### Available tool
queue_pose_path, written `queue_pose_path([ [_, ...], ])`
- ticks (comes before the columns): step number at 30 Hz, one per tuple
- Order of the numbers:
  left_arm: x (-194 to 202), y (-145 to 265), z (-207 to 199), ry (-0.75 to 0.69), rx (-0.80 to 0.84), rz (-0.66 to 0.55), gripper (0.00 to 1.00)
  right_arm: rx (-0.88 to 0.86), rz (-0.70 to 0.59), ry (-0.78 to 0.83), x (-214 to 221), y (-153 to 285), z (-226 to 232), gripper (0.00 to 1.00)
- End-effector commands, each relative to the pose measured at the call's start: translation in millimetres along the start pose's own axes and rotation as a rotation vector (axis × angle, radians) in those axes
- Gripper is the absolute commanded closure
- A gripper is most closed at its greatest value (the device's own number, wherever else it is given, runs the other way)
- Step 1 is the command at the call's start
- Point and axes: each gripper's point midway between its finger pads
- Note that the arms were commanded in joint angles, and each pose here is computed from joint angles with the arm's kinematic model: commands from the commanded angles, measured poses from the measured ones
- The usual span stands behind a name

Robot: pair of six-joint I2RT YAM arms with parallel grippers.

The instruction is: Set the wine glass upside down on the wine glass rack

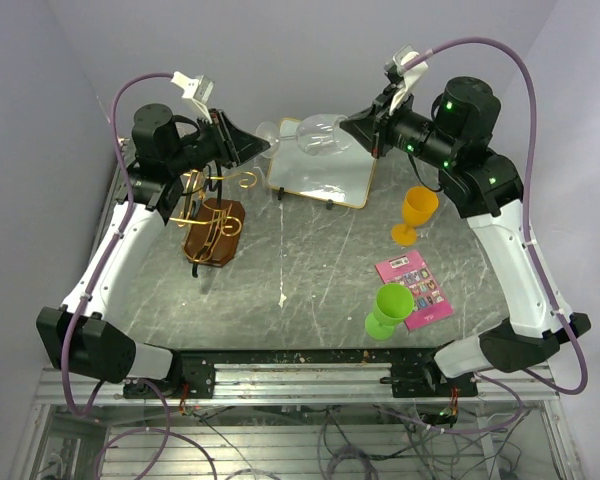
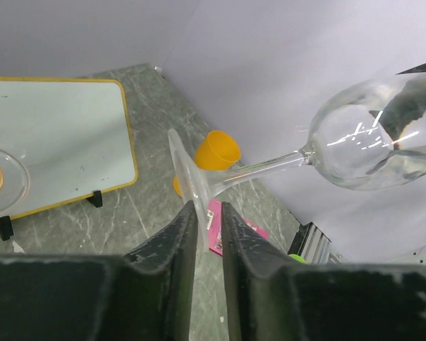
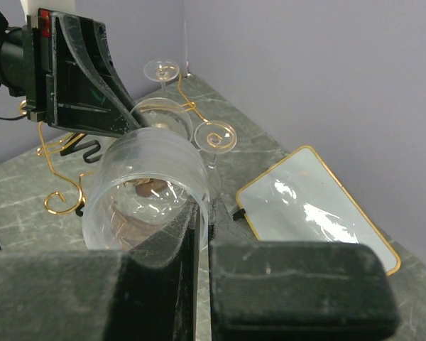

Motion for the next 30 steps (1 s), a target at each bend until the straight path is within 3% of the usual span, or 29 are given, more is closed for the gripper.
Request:
queue_pose_path([
  [1,-3,1,-15,-0.026,0.056,-0.005,0.76,-0.003,-0.083,0.011,-22,6,0,1.0],
  [6,-5,2,-14,-0.019,0.036,-0.011,0.93,-0.016,-0.077,0.022,-18,5,3,1.0],
  [11,-10,5,-12,-0.024,0.006,-0.03,0.93,-0.034,-0.055,0.031,-7,2,5,1.0],
  [12,-11,6,-11,-0.024,0.002,-0.035,0.93,-0.033,-0.054,0.036,-7,2,5,0.96],
  [15,-14,11,-9,-0.042,-0.006,-0.046,0.93,-0.038,-0.043,0.049,-3,1,5,0.68],
  [16,-16,13,-8,-0.055,-0.012,-0.052,0.93,-0.039,-0.042,0.053,-2,2,5,0.64],
  [23,-28,30,0,-0.113,-0.064,-0.09,0.93,-0.022,-0.029,0.083,1,11,5,0.5],
  [30,-39,41,12,-0.172,-0.15,-0.112,0.93,0.05,-0.015,0.149,2,34,-2,0.44],
])
Point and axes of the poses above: each gripper's point midway between its finger pads, its own y axis back along the fingers, its own z axis along the line the jaws close on, x = y × z, and after that the axes turned 6 degrees about y, right-handed
